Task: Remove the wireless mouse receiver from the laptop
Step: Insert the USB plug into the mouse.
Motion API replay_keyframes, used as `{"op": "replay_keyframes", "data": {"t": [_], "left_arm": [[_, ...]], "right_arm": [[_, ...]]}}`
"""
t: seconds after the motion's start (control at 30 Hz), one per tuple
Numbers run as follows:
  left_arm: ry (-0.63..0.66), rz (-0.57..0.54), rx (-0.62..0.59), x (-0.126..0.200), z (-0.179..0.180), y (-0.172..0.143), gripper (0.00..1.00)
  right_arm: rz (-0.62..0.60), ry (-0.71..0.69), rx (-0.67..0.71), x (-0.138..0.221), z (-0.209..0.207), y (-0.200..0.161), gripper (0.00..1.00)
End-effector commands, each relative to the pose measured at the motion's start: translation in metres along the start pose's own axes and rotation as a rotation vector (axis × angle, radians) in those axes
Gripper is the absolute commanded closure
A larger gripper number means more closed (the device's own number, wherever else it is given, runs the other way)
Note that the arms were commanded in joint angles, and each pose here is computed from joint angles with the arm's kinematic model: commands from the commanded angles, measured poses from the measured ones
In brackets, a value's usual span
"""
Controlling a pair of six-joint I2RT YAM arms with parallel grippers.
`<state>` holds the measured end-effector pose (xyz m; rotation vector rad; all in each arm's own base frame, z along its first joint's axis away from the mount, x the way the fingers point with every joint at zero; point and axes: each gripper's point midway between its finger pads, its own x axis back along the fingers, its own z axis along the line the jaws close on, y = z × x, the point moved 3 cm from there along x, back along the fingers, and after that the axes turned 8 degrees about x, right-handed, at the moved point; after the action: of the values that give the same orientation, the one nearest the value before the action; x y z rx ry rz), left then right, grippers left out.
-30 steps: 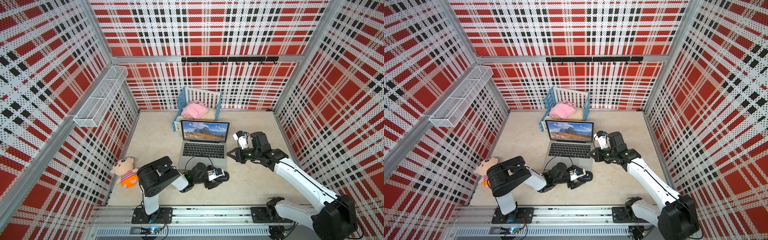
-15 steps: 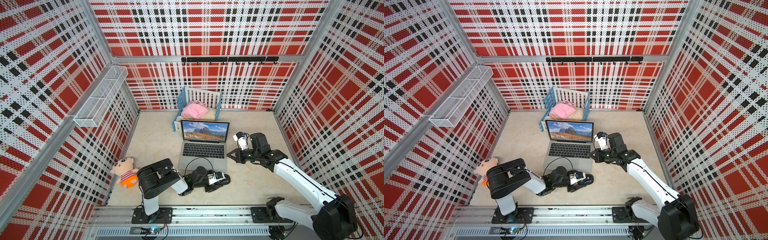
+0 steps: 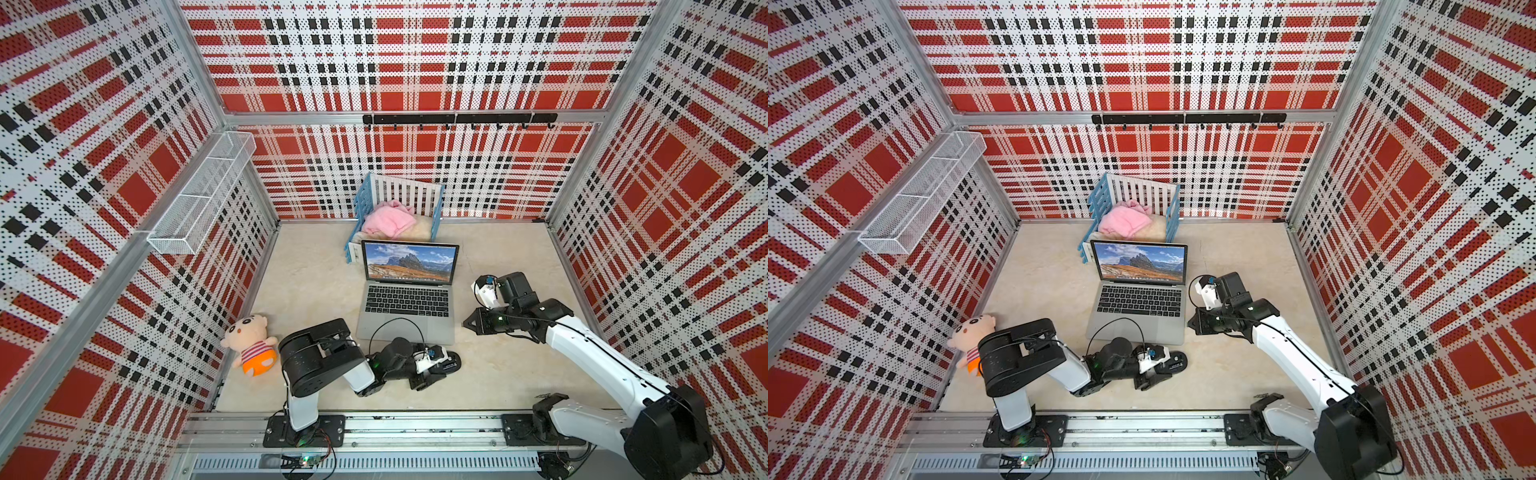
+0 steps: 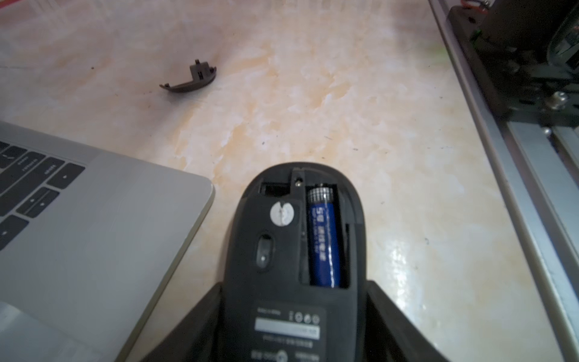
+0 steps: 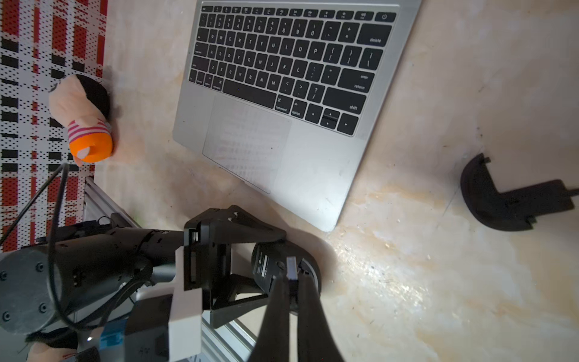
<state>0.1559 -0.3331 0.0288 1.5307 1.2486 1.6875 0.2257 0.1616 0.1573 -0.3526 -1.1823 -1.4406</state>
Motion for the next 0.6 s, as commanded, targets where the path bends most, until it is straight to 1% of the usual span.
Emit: {"op": "replay_keyframes", "data": {"t": [0.0,0.13,0.23,0.3,0.43,0.57], "left_arm": [[-0.006,0.123,0.049,0.006,-0.003,-0.04,0.28],[-0.005,0.111,0.057,0.006,-0.002,-0.041,0.28],[-0.007,0.107,0.061,0.005,-0.001,-0.043,0.29],[0.001,0.099,0.062,0.005,0.0,-0.044,0.3],[0.006,0.063,0.059,0.009,0.0,-0.041,0.31],[0.002,0.054,0.05,0.009,-0.001,-0.041,0.33]], "right_arm": [[0.048,-0.016,-0.011,0.0,0.0,-0.006,1.0],[0.063,-0.006,-0.006,-0.005,0.003,-0.006,1.0],[0.105,-0.032,-0.012,-0.01,0.002,-0.011,1.0],[0.147,-0.058,-0.009,-0.015,0.001,-0.017,1.0],[0.252,-0.12,0.0,-0.023,0.004,-0.032,1.0],[0.354,-0.118,-0.016,-0.028,0.006,-0.045,1.0]]}}
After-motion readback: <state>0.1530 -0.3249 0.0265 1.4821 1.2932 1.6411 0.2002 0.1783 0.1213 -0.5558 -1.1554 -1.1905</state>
